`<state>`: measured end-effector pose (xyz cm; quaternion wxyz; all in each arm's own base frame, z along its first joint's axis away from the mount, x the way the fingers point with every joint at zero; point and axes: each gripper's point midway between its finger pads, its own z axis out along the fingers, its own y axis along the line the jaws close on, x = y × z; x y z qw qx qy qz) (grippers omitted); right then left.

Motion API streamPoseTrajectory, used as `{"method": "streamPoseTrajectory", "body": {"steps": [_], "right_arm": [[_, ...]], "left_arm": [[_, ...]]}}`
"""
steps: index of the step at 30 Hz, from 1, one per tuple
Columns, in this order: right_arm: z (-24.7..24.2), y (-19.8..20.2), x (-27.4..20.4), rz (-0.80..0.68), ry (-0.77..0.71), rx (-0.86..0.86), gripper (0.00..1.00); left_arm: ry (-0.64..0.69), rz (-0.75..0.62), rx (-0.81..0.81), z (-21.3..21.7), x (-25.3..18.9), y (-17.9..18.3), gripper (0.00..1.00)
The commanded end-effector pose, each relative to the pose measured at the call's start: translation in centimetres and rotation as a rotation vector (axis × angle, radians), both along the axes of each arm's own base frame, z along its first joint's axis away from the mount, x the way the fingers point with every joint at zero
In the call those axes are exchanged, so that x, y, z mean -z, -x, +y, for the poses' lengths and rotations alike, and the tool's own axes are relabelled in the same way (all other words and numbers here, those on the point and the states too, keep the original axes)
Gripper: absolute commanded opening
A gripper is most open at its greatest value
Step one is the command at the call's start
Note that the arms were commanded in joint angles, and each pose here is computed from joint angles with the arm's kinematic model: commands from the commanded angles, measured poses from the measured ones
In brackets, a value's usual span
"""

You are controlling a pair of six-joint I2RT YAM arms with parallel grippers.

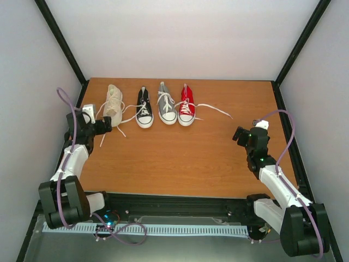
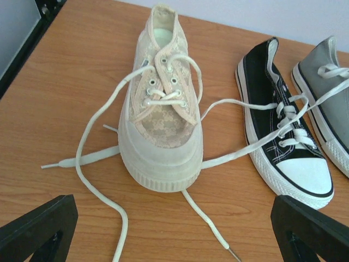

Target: Tie the shoes

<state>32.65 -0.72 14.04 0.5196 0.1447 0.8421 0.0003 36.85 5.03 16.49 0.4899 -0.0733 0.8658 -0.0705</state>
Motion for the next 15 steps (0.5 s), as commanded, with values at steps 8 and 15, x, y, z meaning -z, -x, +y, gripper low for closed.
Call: {"method": "streamPoseTrajectory", "body": {"steps": [8, 15], "right_arm": [[7.4, -2.8, -6.6, -0.204, -0.232, -0.367, 1.00], [15.4, -9.3, -8.2, -0.057, -0.139, -0.460, 0.95]], "left_arm": [[-0.061, -0.009, 0.054, 0.1, -1.5, -1.6, 1.00], [-0.166, -0.081, 0.093, -0.4, -5.9, -3.3, 1.00]]}}
